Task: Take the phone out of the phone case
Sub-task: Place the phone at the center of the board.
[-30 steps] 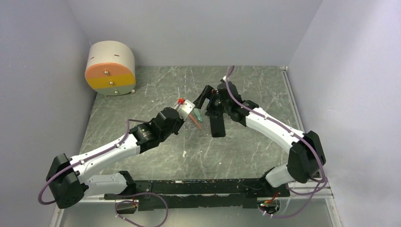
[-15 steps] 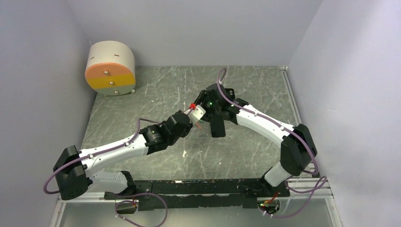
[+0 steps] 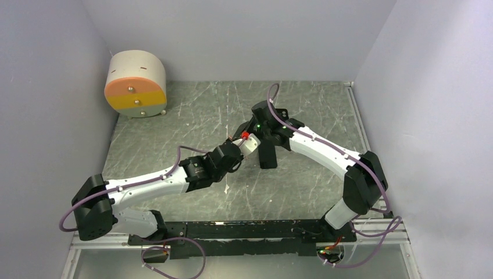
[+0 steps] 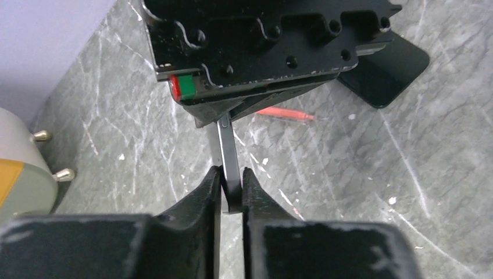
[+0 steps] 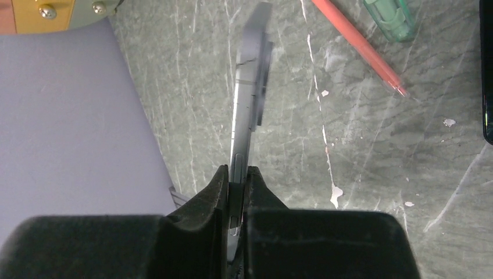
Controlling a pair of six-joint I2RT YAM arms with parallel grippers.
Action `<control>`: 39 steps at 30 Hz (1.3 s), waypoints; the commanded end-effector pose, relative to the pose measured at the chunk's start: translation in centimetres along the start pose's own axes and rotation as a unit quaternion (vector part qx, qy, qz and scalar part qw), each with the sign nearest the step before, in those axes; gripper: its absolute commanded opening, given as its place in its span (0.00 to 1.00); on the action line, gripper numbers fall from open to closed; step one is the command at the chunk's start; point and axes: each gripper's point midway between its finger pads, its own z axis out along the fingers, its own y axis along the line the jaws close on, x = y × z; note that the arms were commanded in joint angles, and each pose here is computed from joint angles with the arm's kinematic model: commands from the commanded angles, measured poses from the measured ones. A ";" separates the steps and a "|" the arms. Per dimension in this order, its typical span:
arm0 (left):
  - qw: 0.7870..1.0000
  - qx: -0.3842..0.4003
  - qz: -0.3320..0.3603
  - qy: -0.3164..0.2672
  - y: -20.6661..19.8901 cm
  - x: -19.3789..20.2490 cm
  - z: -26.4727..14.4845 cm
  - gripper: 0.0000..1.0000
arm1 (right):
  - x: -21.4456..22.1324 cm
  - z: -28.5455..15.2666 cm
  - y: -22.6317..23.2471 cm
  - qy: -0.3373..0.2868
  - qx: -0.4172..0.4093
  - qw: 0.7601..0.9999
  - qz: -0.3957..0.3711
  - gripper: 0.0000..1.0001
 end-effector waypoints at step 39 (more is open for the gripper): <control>0.949 -0.151 -0.277 0.008 15.3 4.3 -2.8 0.95 | -12.4 -3.2 -20.8 0.050 -0.123 0.966 -0.221 0.00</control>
